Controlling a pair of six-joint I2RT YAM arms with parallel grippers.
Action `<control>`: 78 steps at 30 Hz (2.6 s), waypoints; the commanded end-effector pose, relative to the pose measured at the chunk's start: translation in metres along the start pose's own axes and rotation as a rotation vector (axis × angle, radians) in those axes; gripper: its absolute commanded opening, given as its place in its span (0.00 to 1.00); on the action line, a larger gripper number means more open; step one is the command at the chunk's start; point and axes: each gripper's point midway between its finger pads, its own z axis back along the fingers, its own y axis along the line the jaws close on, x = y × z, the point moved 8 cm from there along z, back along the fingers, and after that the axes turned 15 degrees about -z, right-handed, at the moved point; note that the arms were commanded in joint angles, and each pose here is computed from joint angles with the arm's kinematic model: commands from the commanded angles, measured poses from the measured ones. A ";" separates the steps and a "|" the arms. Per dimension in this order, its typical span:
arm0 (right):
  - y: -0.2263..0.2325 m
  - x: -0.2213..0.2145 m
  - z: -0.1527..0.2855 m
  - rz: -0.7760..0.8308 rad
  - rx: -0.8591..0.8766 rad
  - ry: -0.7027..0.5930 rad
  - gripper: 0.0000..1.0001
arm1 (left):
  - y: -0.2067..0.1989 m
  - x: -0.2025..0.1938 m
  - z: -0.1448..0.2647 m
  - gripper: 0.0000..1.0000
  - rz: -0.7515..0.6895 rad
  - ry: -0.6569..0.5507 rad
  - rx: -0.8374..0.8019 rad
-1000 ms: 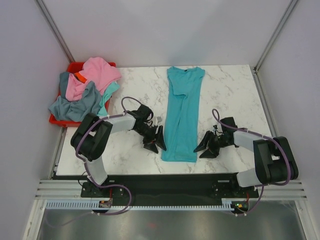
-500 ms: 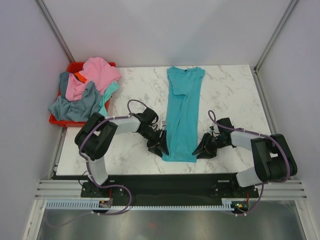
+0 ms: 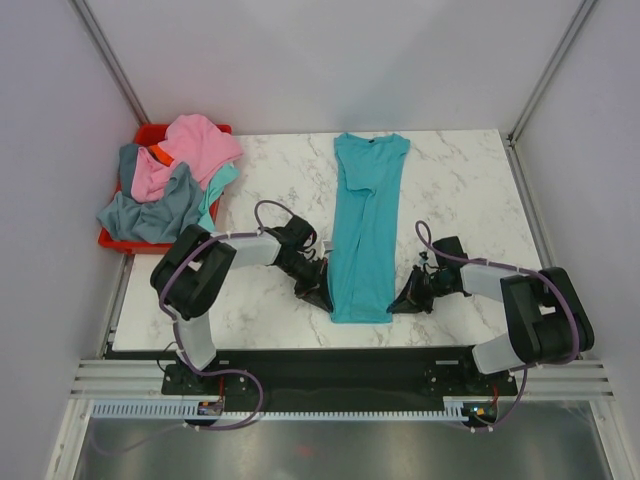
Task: Fold and stack the t-shirts
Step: Fold the tshirt
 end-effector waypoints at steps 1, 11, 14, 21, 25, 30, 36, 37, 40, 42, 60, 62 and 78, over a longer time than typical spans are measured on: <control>0.009 0.002 0.004 0.062 0.026 -0.038 0.00 | -0.009 0.002 0.002 0.02 -0.005 -0.002 -0.036; 0.057 0.008 0.055 0.281 0.163 -0.186 0.00 | -0.048 0.031 0.051 0.02 -0.244 -0.131 0.008; 0.066 0.020 0.067 0.269 0.187 -0.235 0.00 | -0.050 0.046 0.067 0.02 -0.244 -0.185 0.012; 0.088 0.053 0.084 0.261 0.241 -0.340 0.00 | -0.036 0.082 0.097 0.02 -0.278 -0.257 0.090; 0.107 0.075 0.089 0.273 0.278 -0.384 0.00 | -0.026 0.112 0.106 0.02 -0.287 -0.292 0.107; 0.127 0.100 0.088 0.302 0.302 -0.413 0.00 | -0.015 0.150 0.108 0.02 -0.303 -0.320 0.116; 0.151 0.135 0.083 0.326 0.294 -0.432 0.00 | -0.008 0.178 0.111 0.02 -0.328 -0.358 0.138; 0.156 0.143 0.082 0.333 0.295 -0.434 0.00 | -0.006 0.184 0.111 0.02 -0.333 -0.368 0.143; 0.164 0.157 0.080 0.342 0.289 -0.446 0.00 | 0.005 0.198 0.113 0.02 -0.338 -0.388 0.171; 0.168 0.163 0.079 0.346 0.290 -0.452 0.00 | 0.004 0.211 0.123 0.02 -0.367 -0.426 0.183; 0.187 0.204 0.072 0.402 0.261 -0.521 0.32 | 0.019 0.257 0.131 0.58 -0.468 -0.526 0.342; 0.189 0.201 0.078 0.418 0.258 -0.540 0.46 | 0.007 0.255 0.143 0.70 -0.485 -0.546 0.373; 0.103 0.141 0.064 0.143 0.249 -0.310 0.61 | 0.013 0.148 0.106 0.75 -0.178 -0.324 0.061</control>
